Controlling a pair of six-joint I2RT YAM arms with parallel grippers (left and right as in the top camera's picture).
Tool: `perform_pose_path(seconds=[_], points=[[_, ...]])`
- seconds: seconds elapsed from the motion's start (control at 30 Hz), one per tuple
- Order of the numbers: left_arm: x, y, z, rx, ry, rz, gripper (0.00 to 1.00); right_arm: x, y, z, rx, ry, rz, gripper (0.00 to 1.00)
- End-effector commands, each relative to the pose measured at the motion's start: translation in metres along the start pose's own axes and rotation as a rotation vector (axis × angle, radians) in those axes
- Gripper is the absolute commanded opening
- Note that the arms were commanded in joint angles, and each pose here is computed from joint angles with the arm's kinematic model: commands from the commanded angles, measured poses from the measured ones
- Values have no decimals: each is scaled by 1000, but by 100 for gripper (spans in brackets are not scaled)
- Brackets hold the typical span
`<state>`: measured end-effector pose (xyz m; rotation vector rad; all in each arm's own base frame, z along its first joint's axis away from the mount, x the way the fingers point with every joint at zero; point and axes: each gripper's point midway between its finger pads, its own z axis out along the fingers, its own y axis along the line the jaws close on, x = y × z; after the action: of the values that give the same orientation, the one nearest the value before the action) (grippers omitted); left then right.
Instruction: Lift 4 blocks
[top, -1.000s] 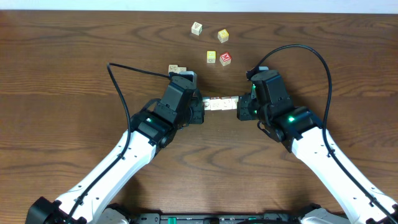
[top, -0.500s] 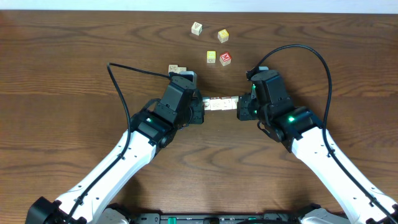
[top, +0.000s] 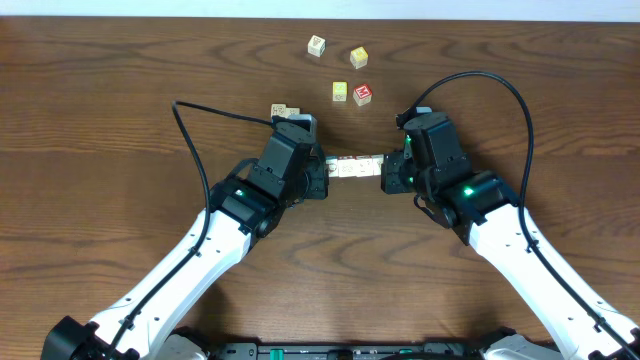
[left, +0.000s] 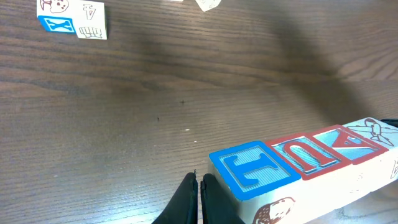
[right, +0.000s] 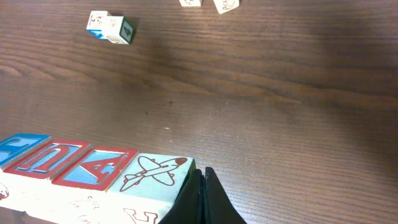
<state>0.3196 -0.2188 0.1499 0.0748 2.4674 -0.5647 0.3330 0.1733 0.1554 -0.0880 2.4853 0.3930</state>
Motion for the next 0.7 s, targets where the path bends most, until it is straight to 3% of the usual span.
perform_pose_path(seconds=[0.0,0.67], points=[[5,-78,-21,290,51,81,7,4,79,-25,-346,53,-64,1],[20,-82,-6,265,95,94,7,9,70,-19,-298,68,-59,1]])
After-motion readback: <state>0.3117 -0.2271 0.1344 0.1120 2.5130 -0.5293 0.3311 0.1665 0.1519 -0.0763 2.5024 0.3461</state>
